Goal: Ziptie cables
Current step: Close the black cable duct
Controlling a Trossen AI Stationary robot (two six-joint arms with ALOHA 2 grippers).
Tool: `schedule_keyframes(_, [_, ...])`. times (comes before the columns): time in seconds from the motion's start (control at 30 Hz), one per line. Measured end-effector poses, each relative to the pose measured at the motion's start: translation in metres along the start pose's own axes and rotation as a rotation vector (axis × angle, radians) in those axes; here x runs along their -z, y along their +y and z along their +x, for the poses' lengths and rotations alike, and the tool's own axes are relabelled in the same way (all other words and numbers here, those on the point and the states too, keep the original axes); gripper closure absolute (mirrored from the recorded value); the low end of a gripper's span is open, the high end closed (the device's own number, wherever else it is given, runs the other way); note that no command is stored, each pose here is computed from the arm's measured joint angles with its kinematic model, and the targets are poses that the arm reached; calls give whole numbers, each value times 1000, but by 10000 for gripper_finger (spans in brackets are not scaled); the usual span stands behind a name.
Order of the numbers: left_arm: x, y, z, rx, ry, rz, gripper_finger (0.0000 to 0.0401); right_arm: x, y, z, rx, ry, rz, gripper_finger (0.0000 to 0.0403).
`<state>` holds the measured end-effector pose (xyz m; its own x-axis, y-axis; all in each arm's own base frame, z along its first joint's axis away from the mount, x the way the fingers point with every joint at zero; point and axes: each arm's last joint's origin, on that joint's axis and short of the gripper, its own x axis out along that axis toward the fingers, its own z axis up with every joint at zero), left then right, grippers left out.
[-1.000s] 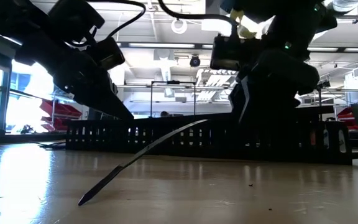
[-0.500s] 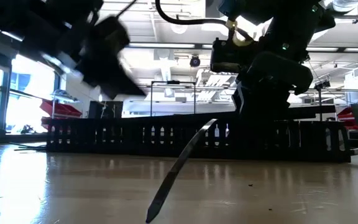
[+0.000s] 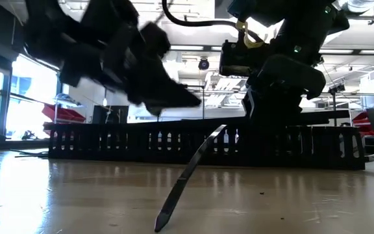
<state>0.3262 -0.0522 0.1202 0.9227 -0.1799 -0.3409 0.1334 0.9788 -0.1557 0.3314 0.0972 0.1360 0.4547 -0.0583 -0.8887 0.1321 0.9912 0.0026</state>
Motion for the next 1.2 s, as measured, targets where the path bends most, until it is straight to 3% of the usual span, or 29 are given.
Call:
schedule_keyframes(0.3, [33,14,23,23,89,12,401,1,0,0,3,9,-1,199])
schedule_keyframes(0.57, [35,15,24,30,80,20,401,1,0,-1,-19,12,-15,191])
schedule_keyframes(0.8, [35,15,24,23,79,19,401,0,0,-9,-54,9,-47,127])
schedule_keyframes(0.97, [35,15,24,22,79,15,401,6,-2,-17,-66,94,-8,96])
schedule_keyframes(1.2, [35,15,24,20,77,11,401,19,3,-35,-33,181,40,121])
